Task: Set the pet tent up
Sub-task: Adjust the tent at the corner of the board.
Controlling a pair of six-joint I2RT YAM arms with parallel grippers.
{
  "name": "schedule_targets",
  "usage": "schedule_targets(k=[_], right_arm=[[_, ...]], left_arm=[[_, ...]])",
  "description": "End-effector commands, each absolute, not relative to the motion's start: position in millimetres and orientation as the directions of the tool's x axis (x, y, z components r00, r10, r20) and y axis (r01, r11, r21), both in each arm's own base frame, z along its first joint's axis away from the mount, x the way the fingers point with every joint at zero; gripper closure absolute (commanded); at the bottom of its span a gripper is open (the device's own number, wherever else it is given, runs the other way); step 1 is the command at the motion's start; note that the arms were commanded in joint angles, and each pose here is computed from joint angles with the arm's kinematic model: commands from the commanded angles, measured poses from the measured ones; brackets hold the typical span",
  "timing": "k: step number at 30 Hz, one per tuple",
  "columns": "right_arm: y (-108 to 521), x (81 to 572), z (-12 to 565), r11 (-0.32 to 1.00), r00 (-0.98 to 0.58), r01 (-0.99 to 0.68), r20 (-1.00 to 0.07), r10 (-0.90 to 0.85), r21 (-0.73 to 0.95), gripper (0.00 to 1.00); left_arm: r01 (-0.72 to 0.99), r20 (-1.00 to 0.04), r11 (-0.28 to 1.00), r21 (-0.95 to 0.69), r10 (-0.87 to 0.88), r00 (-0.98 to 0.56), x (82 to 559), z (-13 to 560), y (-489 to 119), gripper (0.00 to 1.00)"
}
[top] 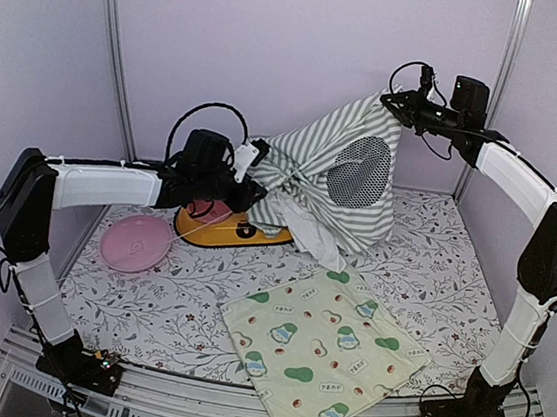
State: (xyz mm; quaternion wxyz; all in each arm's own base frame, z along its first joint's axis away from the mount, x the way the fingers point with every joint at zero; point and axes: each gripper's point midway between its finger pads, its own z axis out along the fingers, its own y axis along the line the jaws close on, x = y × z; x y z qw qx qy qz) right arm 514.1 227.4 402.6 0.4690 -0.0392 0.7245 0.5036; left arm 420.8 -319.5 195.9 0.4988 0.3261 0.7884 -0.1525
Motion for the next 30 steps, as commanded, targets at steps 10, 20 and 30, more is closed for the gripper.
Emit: schedule_targets(k=[10, 20, 30], right_arm=[[197.8, 522.3, 442.5, 0.476, -0.482, -0.582, -0.751, 0.450, 0.659, 1.00], [181.2, 524.9, 445.0, 0.483, -0.473, -0.576, -0.751, 0.460, 0.659, 1.00], [180.9, 527.5, 447.5, 0.479, -0.482, -0.575, -0.748, 0.457, 0.663, 1.00]], left_arm=[[0.654, -0.839, 0.740, 0.157, 0.449, -0.306, 418.5, 167.4, -318.6, 0.88], [0.617, -0.814, 0.771, 0.161, 0.457, -0.359, 401.6, 152.6, -292.9, 0.95], [0.618, -0.813, 0.771, 0.153, 0.454, -0.365, 393.8, 160.0, -287.9, 0.69]])
